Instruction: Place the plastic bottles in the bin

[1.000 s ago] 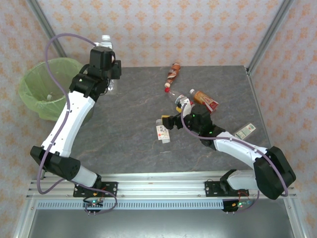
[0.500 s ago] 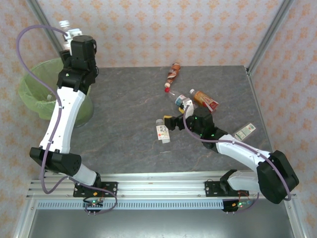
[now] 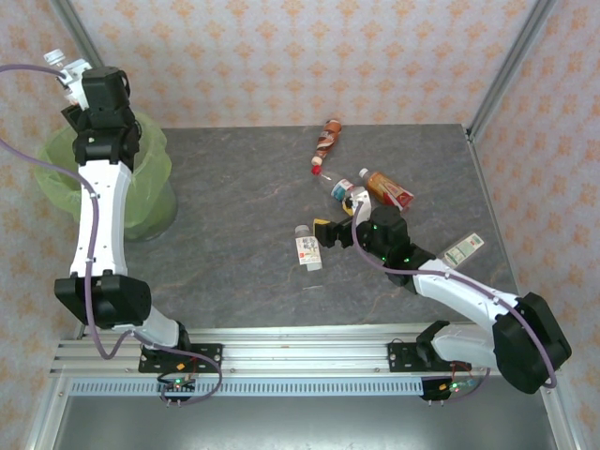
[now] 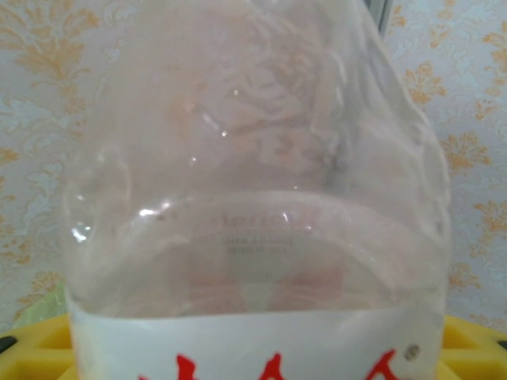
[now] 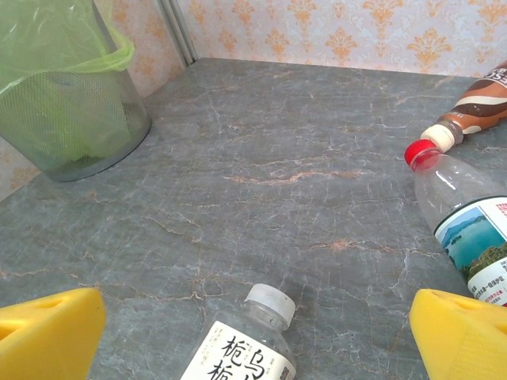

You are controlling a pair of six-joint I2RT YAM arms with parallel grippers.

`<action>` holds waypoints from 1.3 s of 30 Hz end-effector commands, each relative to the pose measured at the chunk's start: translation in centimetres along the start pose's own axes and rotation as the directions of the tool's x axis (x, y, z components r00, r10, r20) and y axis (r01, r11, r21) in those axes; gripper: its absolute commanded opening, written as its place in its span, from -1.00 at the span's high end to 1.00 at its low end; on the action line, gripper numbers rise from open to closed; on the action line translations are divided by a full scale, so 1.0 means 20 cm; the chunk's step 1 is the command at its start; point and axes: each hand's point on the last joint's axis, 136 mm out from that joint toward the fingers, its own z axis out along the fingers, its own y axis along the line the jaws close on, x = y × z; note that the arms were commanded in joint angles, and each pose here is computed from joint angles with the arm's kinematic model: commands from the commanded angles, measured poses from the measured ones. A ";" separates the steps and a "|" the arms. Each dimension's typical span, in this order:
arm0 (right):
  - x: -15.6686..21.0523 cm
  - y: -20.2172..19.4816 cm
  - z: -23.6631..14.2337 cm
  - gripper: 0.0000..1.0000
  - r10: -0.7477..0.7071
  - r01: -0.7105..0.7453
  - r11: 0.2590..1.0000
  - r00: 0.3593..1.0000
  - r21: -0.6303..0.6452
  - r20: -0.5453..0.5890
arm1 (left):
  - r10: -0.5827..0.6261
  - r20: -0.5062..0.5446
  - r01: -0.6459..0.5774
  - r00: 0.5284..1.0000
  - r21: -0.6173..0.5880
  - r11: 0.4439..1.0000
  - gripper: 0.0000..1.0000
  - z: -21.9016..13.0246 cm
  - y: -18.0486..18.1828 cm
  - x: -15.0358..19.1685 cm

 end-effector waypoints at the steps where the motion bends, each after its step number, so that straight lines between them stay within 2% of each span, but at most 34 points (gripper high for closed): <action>1: -0.05 0.01 -0.03 -0.98 -0.024 0.024 1.000 0.999 0.008 0.047 | -0.058 -0.061 0.059 0.996 0.012 0.998 -0.23 0.14 -0.01 0.07; 7: -0.05 0.00 -0.03 -0.98 -0.021 0.021 1.000 0.999 0.012 0.045 | -0.121 -0.172 0.133 0.978 0.060 0.989 -0.24 0.27 -0.02 0.21; 17: -0.06 0.01 -0.02 -0.98 -0.032 0.032 0.999 0.999 0.007 0.043 | -0.128 -0.301 0.157 0.945 0.072 0.985 -0.27 0.36 -0.10 0.43; 28: -0.03 0.00 -0.02 -0.98 -0.036 0.036 0.999 0.999 0.009 0.027 | -0.147 -0.376 0.183 0.915 0.061 0.981 -0.37 0.39 -0.12 0.61; 33: -0.03 0.00 -0.02 -0.98 -0.036 0.036 0.999 0.999 0.008 0.027 | -0.156 -0.396 0.184 0.905 0.034 0.982 -0.49 0.40 -0.10 0.65; 39: -0.02 0.00 -0.02 -0.98 -0.034 0.034 0.999 0.999 0.010 0.025 | -0.168 -0.410 0.210 0.896 0.058 0.976 -0.66 0.39 -0.13 0.65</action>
